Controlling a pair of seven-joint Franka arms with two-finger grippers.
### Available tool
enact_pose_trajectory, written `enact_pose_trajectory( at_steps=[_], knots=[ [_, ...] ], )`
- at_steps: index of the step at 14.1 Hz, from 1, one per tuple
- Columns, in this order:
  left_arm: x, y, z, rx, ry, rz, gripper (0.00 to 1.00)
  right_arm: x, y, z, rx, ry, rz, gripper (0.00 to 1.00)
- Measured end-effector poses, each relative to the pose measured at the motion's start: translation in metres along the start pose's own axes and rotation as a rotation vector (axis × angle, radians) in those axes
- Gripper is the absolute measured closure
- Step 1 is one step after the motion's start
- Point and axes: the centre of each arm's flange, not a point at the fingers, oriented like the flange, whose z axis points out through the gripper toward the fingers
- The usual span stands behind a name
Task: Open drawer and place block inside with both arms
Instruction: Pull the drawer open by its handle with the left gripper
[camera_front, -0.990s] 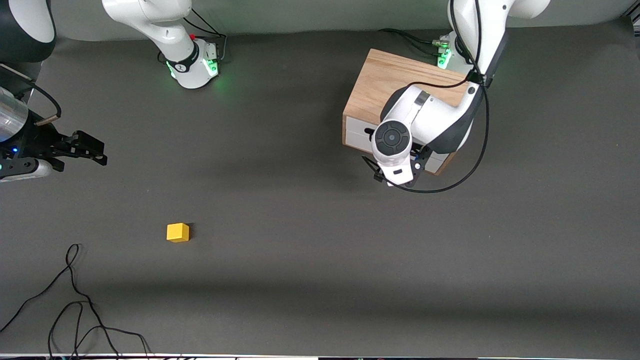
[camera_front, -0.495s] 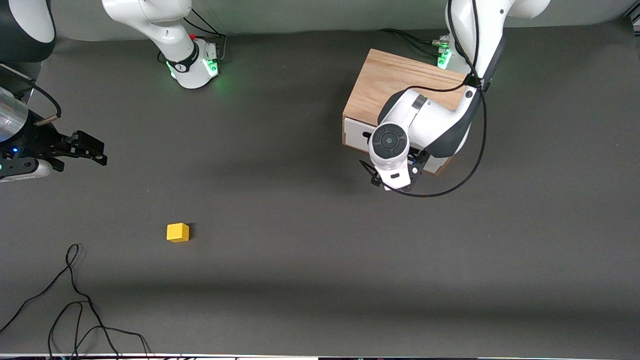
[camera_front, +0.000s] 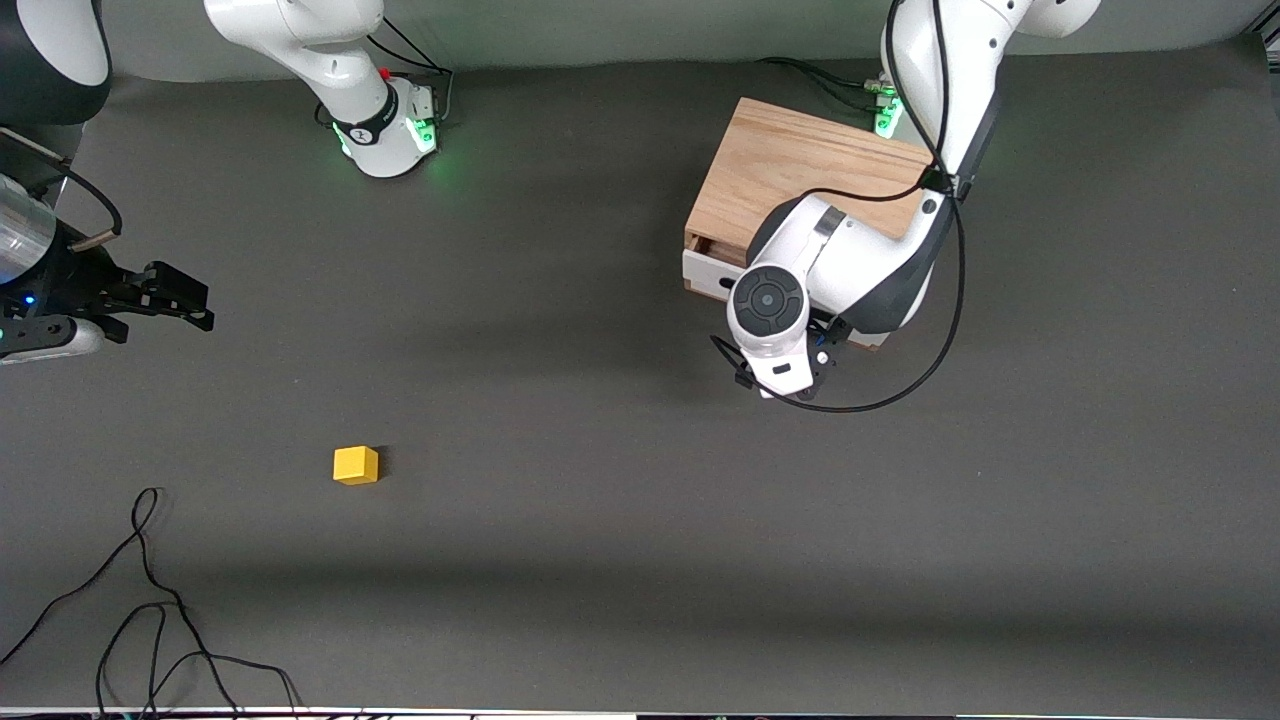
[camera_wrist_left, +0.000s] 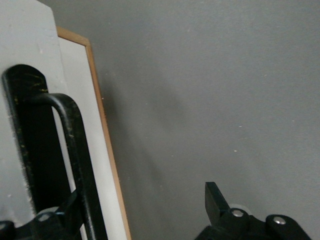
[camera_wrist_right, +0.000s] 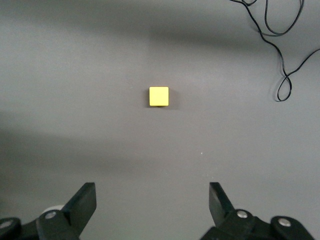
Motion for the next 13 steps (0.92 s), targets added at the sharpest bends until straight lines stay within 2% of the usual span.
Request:
enact_pose_trajectory(
  at_steps=[5, 13],
  knots=[
    [0.011, 0.029, -0.015, -0.080, -0.005, -0.015, 0.00, 0.000, 0.000, 0.000, 0.000, 0.000, 0.000, 0.00],
    [0.020, 0.056, -0.025, -0.131, 0.001, -0.023, 0.00, 0.000, 0.000, 0.000, 0.000, -0.001, 0.000, 0.00]
  ],
)
